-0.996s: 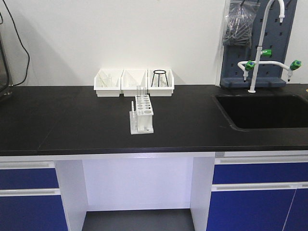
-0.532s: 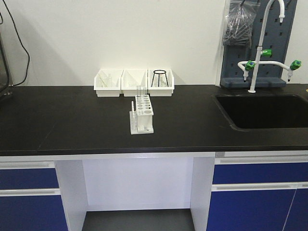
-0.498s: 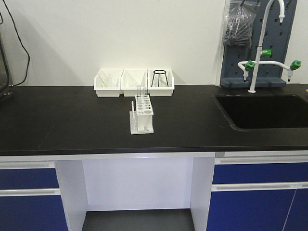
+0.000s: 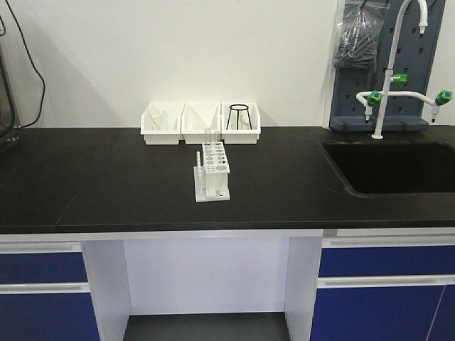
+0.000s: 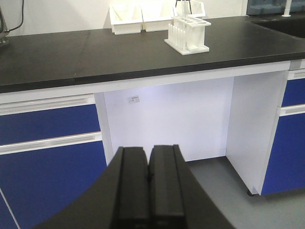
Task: Flip and reinsert test tube from rack
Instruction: 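Drive the base toward the white test-tube rack on the bench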
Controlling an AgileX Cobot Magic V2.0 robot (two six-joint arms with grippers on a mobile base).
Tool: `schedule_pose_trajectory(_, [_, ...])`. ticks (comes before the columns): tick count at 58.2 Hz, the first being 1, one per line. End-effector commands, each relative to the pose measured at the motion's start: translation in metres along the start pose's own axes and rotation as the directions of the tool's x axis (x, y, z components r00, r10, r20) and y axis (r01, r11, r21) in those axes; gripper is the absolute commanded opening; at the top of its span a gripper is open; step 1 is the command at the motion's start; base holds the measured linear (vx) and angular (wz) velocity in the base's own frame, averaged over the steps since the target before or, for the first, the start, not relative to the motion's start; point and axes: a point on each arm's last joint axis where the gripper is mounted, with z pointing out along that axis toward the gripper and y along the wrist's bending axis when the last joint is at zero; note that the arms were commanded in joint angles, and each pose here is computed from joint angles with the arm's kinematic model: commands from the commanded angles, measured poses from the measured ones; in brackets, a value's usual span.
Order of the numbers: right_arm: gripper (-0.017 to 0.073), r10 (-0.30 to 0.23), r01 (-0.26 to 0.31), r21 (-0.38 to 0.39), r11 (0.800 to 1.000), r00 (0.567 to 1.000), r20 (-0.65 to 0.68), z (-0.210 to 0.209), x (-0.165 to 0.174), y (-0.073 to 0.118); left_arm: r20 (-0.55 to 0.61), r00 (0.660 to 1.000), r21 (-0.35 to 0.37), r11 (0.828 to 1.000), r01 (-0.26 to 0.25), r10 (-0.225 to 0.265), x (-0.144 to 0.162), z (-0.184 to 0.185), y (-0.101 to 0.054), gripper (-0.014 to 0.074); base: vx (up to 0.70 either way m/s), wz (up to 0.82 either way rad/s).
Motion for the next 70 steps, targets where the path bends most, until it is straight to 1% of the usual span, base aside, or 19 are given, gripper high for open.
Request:
schedule_pose_trajectory(1, [-0.0010, -0.016, 0.016, 0.000, 1.000, 0.996, 0.092, -0.0014, -0.0075, 0.0004, 0.091, 0.996, 0.013, 1.000, 0.011, -0.012, -0.0089, -0.0012, -0.0011, -0.0006, 0.15, 0.03])
schedule_pose_trajectory(26, [-0.0010, -0.016, 0.016, 0.000, 1.000, 0.996, 0.092, -0.0014, -0.0075, 0.0004, 0.091, 0.996, 0.013, 1.000, 0.011, -0.012, -0.0089, -0.0012, -0.0011, -0.0006, 0.25, 0.01])
schedule_pose_trajectory(45, [-0.0010, -0.016, 0.016, 0.000, 1.000, 0.996, 0.092, -0.0014, -0.0075, 0.0004, 0.091, 0.996, 0.013, 1.000, 0.011, -0.012, -0.0089, -0.0012, -0.0011, -0.0006, 0.36, 0.09])
schedule_pose_trajectory(70, [-0.0010, -0.016, 0.016, 0.000, 1.000, 0.996, 0.092, -0.0014, -0.0075, 0.0004, 0.091, 0.996, 0.013, 1.000, 0.011, -0.012, -0.0089, -0.0012, -0.0011, -0.0006, 0.38, -0.02])
